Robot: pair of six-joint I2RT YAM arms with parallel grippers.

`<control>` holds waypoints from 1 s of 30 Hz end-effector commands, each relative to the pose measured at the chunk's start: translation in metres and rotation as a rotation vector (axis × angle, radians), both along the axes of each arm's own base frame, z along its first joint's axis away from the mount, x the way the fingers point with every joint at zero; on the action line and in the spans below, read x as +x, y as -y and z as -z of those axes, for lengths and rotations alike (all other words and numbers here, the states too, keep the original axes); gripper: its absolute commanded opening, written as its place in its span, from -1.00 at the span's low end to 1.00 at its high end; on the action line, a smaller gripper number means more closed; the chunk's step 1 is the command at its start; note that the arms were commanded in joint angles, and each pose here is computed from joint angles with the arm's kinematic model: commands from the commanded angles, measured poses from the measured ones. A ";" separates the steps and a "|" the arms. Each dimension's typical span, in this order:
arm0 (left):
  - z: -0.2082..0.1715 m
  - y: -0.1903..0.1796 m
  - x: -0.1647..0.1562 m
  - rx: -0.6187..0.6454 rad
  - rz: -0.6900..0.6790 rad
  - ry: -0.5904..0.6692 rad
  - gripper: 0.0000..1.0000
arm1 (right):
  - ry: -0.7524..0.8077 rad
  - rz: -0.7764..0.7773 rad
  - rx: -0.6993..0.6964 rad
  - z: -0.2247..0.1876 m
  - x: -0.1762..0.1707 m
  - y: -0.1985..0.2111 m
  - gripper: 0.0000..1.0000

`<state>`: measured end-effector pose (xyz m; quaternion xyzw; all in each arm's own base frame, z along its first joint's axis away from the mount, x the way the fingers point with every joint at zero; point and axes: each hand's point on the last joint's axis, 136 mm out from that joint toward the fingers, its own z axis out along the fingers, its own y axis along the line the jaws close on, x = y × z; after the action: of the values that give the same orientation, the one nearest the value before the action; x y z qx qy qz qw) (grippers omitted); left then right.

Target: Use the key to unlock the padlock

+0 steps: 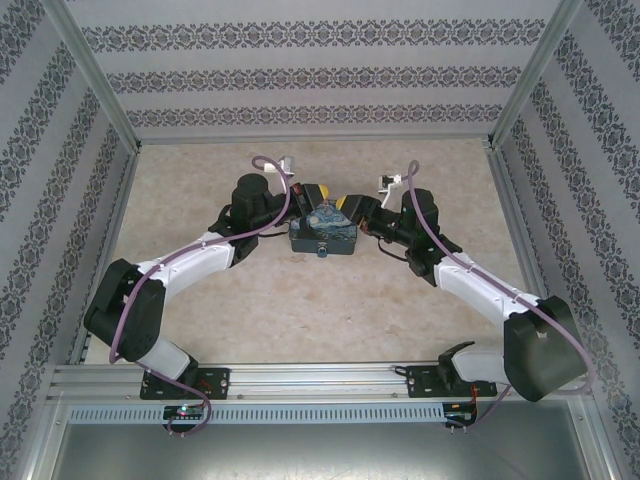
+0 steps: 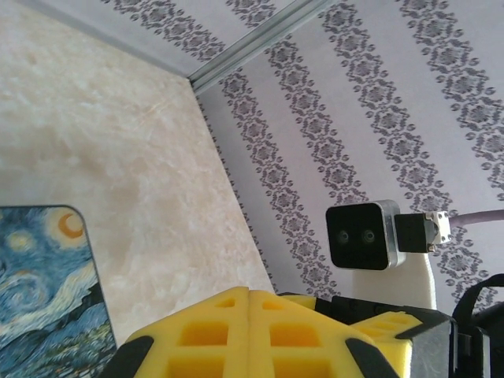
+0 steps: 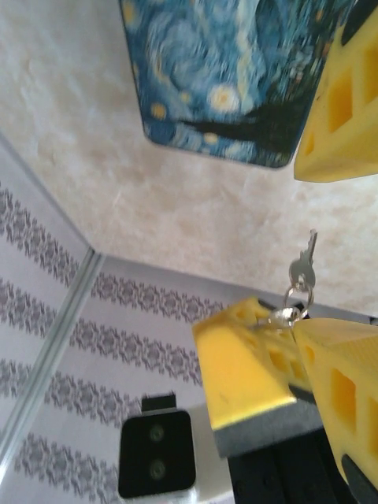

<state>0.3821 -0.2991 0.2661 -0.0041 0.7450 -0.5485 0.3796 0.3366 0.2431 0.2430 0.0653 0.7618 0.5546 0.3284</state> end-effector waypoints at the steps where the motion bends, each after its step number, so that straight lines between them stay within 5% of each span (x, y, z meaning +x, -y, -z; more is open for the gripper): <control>1: -0.026 0.008 -0.001 -0.066 0.014 0.087 -1.00 | 0.062 -0.051 0.090 -0.021 0.000 -0.009 -0.07; 21: -0.025 0.019 -0.001 -0.111 0.003 0.059 -1.00 | 0.080 -0.083 0.141 -0.031 0.002 -0.026 -0.39; 30: -0.016 0.016 0.003 -0.102 -0.036 -0.005 -1.00 | 0.070 -0.085 0.129 -0.023 -0.004 -0.025 -1.00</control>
<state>0.3856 -0.3095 0.2757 -0.0299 0.7222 -0.5719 0.3879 0.3384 0.2658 0.2568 0.0531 0.7250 0.6089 0.3173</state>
